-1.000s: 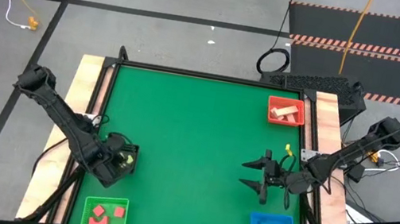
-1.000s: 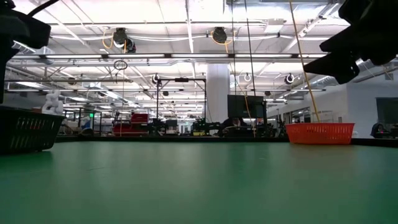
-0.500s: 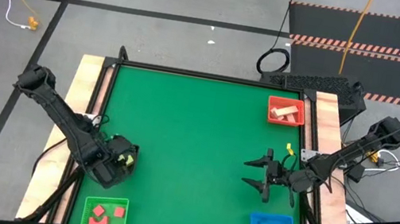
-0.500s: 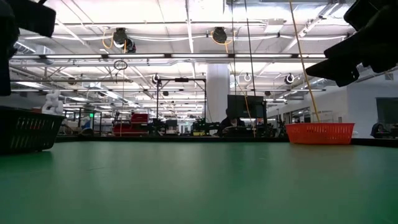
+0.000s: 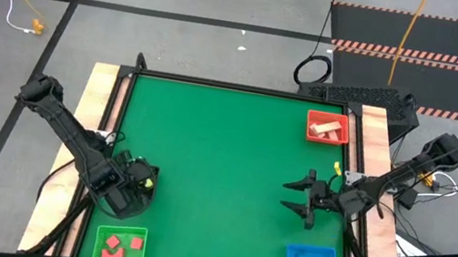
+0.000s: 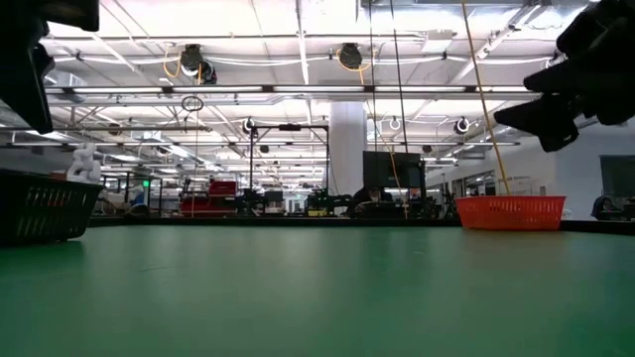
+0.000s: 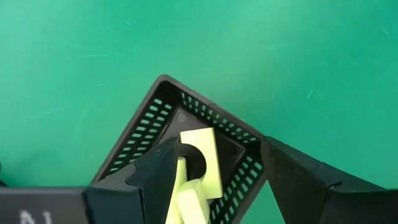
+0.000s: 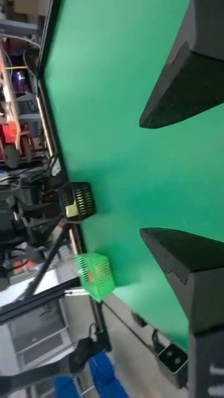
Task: Sort & place blocks by color
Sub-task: Return to Home Position
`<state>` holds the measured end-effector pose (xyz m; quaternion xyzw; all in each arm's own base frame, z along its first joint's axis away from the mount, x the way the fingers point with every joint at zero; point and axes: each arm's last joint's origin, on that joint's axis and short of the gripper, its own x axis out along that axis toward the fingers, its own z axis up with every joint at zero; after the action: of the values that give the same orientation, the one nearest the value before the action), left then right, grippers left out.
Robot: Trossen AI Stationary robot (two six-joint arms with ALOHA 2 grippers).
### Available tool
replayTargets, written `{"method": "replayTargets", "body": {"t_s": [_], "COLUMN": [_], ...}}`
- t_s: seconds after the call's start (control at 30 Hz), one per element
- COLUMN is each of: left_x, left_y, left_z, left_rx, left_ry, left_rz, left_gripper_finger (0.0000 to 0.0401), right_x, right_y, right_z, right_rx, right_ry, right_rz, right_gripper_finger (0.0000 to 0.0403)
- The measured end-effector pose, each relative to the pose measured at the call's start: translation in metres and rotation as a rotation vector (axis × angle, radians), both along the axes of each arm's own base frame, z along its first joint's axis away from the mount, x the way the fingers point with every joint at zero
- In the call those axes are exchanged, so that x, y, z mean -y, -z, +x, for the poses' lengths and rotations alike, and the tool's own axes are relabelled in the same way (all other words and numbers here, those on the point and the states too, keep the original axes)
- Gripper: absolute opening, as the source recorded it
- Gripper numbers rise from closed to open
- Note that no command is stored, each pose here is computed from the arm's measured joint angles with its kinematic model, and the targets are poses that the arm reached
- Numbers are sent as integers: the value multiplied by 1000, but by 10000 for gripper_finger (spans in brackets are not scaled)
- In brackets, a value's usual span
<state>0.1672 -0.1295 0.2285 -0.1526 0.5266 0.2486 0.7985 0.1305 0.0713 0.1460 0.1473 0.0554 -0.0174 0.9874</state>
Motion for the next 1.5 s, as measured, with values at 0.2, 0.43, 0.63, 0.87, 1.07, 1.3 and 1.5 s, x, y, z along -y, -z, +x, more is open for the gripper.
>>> {"method": "replayTargets", "body": {"t_s": [0.2,0.43,0.63,0.87,1.07,1.3,1.5], "left_x": [-1,-5,-6,-11,-42,-93,-134], "left_y": [0,-1,-2,-13,-17,-14,1], "left_z": [1,3,11,51,76,76,63], "left_rx": [8,22,112,280,287,284,389], "left_ry": [-17,-16,-7,303,419,420,371], "left_rz": [3,46,74,144,168,302,321], "left_gripper_finger": [228,226,223,228,220,220,219], "right_x": [0,0,0,0,0,0,0], "right_y": [-1,0,-1,-1,-1,-1,0], "right_z": [0,0,0,0,0,0,0], "right_rx": [8,2,4,5,5,7,2], "right_ry": [-10,-15,-15,-15,-15,-15,-15], "right_rz": [-101,-133,-132,-131,-131,-130,-133], "right_gripper_finger": [267,267,267,267,267,267,267]}}
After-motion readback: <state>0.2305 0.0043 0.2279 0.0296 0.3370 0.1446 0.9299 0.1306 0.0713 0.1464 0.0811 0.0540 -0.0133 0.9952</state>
